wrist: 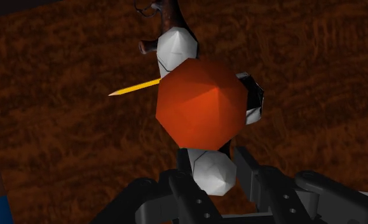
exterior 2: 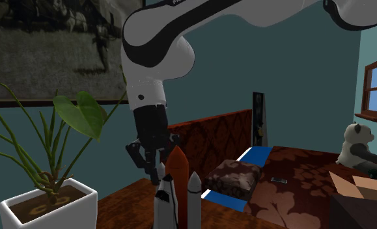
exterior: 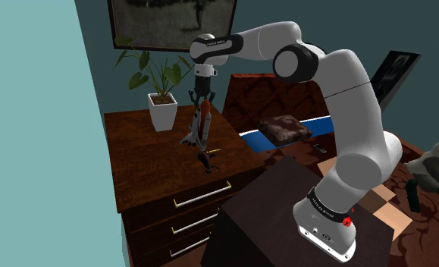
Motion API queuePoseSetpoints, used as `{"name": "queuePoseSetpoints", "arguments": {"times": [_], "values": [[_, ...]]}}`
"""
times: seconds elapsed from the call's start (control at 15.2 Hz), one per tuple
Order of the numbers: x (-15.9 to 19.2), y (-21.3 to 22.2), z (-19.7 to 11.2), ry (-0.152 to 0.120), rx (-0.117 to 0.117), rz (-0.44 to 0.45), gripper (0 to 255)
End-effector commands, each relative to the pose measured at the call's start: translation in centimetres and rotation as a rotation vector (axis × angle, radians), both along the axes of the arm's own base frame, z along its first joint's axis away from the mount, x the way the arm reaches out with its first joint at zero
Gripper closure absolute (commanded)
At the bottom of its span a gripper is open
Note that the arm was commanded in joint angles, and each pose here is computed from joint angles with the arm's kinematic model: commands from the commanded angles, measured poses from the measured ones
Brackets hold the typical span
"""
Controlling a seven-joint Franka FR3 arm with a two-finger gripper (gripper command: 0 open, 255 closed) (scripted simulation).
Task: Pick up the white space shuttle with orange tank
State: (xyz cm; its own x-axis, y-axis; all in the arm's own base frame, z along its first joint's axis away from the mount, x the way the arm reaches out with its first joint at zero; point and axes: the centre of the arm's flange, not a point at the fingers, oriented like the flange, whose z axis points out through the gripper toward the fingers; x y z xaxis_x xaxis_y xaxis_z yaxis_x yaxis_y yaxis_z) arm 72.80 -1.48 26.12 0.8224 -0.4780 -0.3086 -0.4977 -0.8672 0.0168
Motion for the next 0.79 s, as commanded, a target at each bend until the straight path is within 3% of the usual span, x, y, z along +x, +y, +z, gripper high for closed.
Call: {"name": "queuePoseSetpoints", "arguments": {"times": [0.0,0.73], "values": [[0.0,0.0,0.9,0.000,0.000,0.000,255],[0.0,0.0,6.7,0.000,0.000,0.000,255]]}}
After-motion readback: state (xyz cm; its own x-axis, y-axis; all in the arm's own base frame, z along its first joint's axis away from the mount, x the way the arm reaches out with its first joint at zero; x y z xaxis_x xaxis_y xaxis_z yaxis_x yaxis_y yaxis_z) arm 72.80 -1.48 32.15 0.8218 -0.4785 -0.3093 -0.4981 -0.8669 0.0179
